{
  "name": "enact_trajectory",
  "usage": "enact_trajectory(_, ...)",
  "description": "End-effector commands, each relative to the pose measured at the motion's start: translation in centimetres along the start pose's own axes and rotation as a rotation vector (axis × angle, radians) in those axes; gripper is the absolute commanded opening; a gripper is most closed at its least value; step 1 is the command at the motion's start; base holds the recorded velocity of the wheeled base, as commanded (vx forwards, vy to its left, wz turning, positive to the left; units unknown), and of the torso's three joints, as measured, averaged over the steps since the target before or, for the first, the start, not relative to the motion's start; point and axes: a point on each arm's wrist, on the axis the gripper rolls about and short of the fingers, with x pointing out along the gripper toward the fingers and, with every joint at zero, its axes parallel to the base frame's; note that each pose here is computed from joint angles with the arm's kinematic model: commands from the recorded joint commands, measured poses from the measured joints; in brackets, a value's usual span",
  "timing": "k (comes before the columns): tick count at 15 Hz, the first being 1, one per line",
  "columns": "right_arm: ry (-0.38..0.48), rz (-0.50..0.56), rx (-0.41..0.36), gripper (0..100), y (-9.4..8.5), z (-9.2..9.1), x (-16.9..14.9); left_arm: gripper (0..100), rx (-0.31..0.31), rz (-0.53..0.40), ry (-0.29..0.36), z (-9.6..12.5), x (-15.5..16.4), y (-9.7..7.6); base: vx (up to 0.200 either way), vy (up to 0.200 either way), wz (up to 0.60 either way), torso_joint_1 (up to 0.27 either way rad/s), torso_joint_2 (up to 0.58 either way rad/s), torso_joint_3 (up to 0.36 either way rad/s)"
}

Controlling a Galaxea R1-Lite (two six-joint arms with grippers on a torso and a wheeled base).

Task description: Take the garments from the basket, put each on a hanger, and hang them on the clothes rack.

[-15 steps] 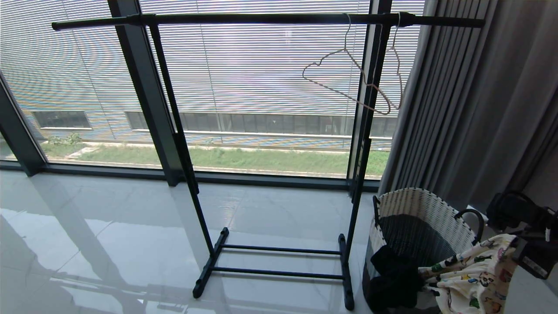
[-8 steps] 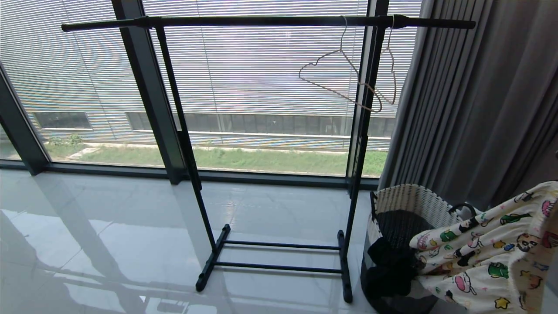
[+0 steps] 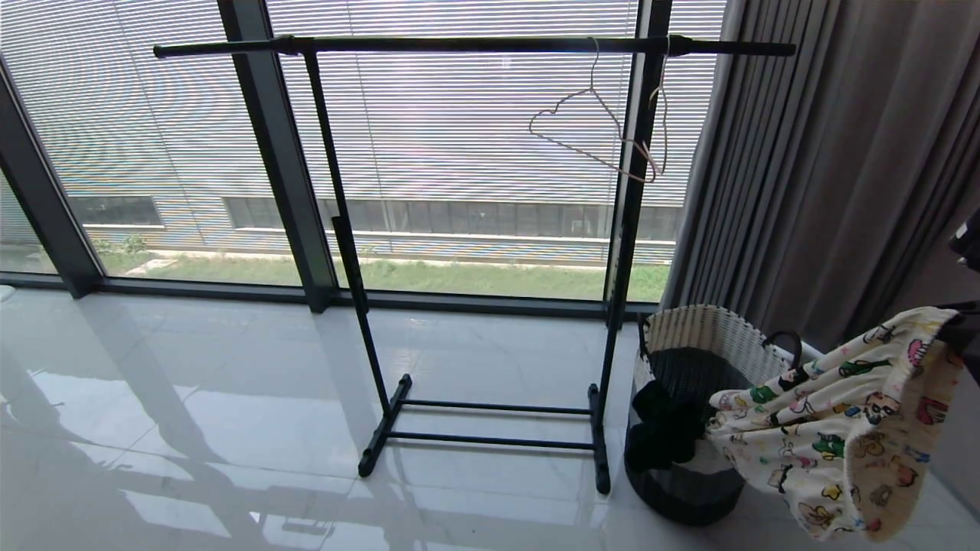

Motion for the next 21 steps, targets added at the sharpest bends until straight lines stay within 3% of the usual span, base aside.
enact_trajectory(1,-0.032,0.082,0.026,0,0.2,1.3,1.5,100,0.037,-0.004,0.002,0.0,0.0,0.0,0.000,0.000,0.00,0.000,0.00,0.000)
enact_trajectory(6,-0.096,0.211,0.045,0,0.5,3.2,4.2,100,0.052,-0.030,-0.011,0.2,0.0,-0.1,0.000,0.000,0.00,0.000,0.00,0.000)
enact_trajectory(7,-0.092,0.224,0.043,0,0.7,3.2,4.9,100,0.037,-0.049,-0.063,2.2,-0.2,0.0,0.000,0.000,0.00,0.000,0.00,0.000)
enact_trajectory(9,-0.087,0.270,0.055,0,1.7,3.7,6.1,100,-0.086,-0.142,-0.088,9.8,1.9,0.0,0.000,0.000,0.00,0.000,0.00,0.000)
enact_trajectory(11,-0.114,0.319,0.105,0,3.1,4.7,7.2,100,-0.111,-0.187,-0.056,15.3,7.7,-1.1,0.000,0.000,0.00,0.000,0.00,0.000)
enact_trajectory(13,-0.149,0.347,0.141,0,4.2,5.6,8.0,100,-0.115,-0.297,-0.045,18.0,14.8,-4.1,0.000,0.000,0.00,0.000,0.00,0.000)
enact_trajectory(15,-0.166,0.360,0.143,0,4.9,6.1,8.8,100,-0.102,-0.428,0.026,18.3,19.3,-8.2,0.000,0.000,0.00,0.000,0.00,0.000)
enact_trajectory(16,-0.178,0.362,0.140,0,5.1,6.4,9.3,100,-0.096,-0.529,0.083,17.7,20.5,-11.3,0.000,0.000,0.00,0.000,0.00,0.000)
enact_trajectory(17,-0.188,0.364,0.138,0,5.3,6.5,9.5,100,-0.103,-0.583,0.116,17.3,20.8,-12.9,0.000,0.000,0.00,0.000,0.00,0.000)
enact_trajectory(19,-0.211,0.372,0.145,0,5.7,7.0,10.1,100,-0.160,-0.740,0.237,15.6,20.5,-18.2,0.000,0.000,0.00,0.000,0.00,0.000)
enact_trajectory(21,-0.228,0.370,0.151,0,5.9,7.2,10.6,100,-0.232,-0.831,0.326,14.7,19.3,-21.4,0.000,0.000,0.00,0.000,0.00,0.000)
